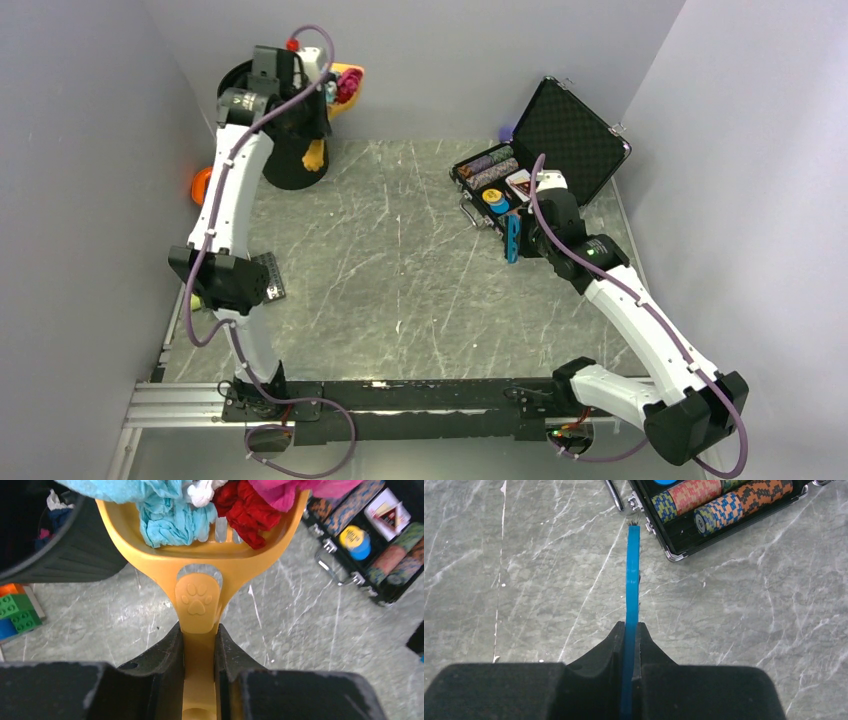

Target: Sweep away the paper scraps from the table

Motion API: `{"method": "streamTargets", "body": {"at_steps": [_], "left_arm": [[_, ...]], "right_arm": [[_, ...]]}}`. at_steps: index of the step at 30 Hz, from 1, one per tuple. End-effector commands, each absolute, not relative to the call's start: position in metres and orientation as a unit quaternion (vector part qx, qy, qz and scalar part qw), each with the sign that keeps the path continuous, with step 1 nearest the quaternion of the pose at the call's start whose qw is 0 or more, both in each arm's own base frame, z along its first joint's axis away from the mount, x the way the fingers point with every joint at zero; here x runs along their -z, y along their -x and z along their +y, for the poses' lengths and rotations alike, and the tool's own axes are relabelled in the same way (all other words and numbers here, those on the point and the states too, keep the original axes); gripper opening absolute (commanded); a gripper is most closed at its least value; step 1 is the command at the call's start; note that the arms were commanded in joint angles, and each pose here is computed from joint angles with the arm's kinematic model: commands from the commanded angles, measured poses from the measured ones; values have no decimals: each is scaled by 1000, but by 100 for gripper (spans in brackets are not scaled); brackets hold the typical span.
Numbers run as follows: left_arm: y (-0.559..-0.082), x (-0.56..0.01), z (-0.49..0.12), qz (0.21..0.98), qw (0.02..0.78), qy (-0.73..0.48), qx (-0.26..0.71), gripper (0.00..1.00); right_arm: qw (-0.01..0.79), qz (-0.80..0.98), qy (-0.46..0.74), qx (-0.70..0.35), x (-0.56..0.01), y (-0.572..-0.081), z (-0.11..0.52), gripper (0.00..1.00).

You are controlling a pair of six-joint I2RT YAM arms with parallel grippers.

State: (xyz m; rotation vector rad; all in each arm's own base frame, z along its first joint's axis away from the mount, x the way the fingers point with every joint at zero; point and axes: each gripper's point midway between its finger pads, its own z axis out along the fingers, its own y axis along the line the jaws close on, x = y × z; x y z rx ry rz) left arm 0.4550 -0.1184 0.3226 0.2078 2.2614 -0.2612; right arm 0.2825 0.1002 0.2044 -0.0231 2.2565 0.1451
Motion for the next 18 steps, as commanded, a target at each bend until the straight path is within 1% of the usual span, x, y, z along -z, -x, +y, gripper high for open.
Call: {"method": "streamTargets", "body": {"at_steps": [1,4,8,13,16,18], "left_arm": [[-469,-359,-106,870,445,-62,202,0],[-489,-368,-81,849,456,-6,268,0],[-507,-366,-48,813,438,62,378,0],[-514,-360,-37,777,400,115,473,0],[-513,-355,-34,741,367,146,543,0],[-512,-359,-32,716,359,153,579,0]], "right_arm": [[446,892,9,-77,-216,-287,106,0],[445,892,11,-77,-216,-287,106,0],[446,892,9,-76,-217,-287,106,0],[445,892,7,-85,-217,-286,108,0],[441,893,7,-89,-216,-287,111,0],[440,893,8,-95,-217,-287,113,0]]}}
